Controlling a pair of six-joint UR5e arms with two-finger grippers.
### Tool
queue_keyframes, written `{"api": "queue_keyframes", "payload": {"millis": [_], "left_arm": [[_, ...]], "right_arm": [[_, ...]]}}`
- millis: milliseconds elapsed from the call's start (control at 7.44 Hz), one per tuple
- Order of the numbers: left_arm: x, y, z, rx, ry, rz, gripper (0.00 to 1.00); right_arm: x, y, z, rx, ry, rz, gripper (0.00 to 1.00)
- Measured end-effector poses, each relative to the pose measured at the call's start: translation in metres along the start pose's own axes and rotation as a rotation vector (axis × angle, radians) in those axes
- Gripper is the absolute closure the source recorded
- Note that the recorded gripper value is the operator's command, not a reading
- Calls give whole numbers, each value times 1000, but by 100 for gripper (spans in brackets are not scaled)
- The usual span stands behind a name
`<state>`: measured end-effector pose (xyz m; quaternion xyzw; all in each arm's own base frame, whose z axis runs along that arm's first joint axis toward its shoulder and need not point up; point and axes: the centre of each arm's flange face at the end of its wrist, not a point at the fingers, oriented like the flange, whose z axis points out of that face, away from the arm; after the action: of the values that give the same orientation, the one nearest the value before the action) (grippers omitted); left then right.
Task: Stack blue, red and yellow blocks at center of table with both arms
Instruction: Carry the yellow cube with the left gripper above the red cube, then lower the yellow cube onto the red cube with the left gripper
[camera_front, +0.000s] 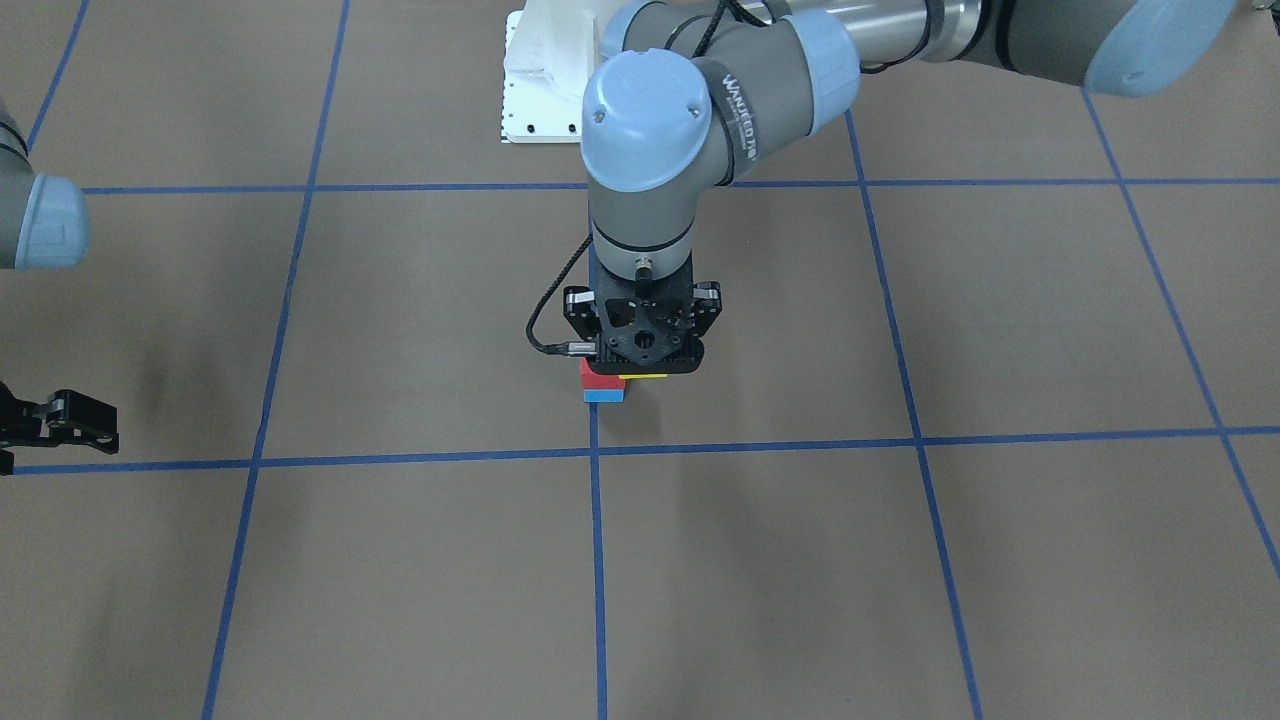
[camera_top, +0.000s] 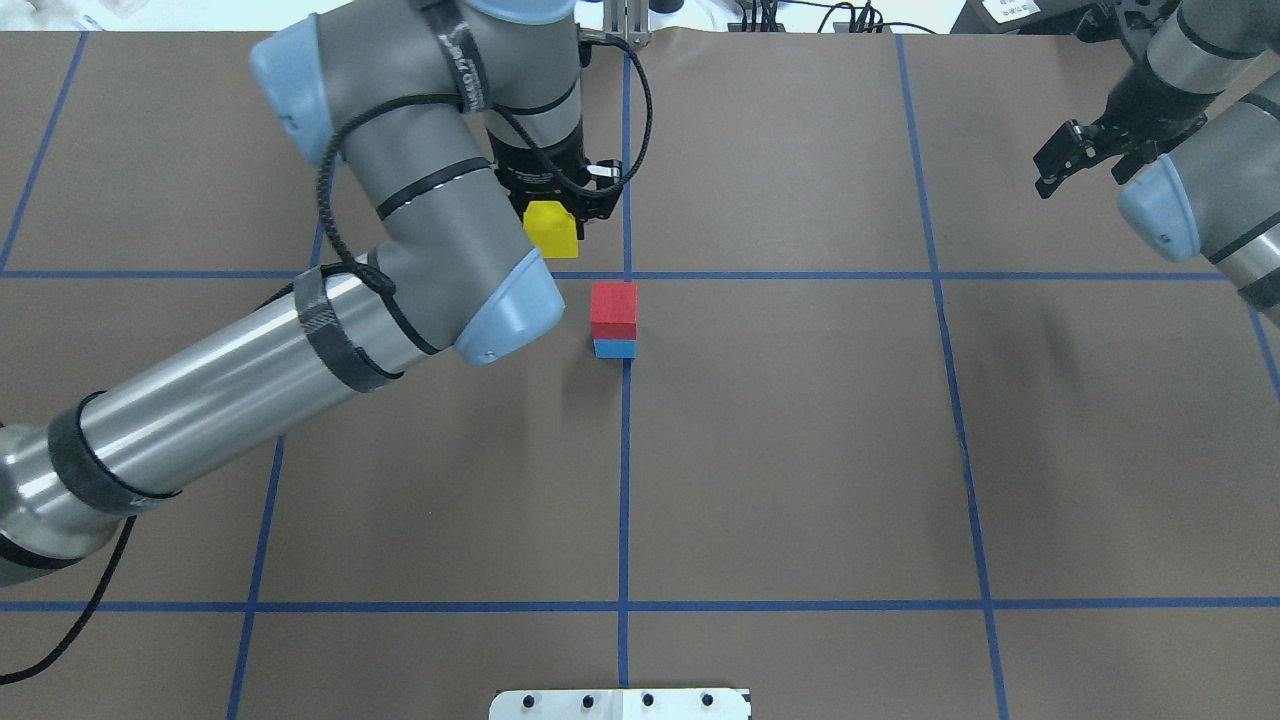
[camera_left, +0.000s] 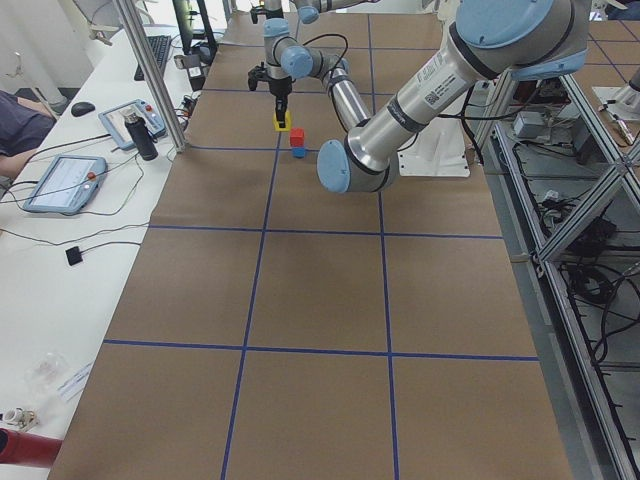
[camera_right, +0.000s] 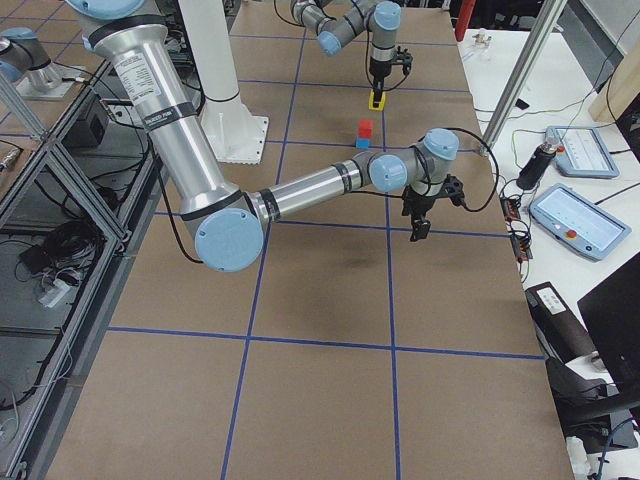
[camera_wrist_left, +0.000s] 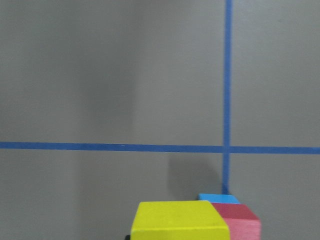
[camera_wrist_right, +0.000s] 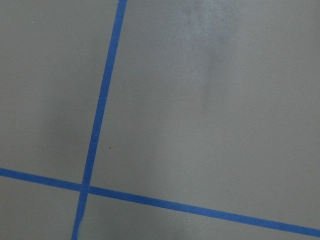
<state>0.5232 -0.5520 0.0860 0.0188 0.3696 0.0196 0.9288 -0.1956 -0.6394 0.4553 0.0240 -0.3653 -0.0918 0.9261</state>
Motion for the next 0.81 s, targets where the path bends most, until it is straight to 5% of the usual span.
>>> {"api": "queue_keyframes", "payload": {"millis": [806], "left_arm": [[26, 22, 39, -30, 0, 58, 100]], "right_arm": [[1, 0, 1, -2, 1, 0, 1]]}}
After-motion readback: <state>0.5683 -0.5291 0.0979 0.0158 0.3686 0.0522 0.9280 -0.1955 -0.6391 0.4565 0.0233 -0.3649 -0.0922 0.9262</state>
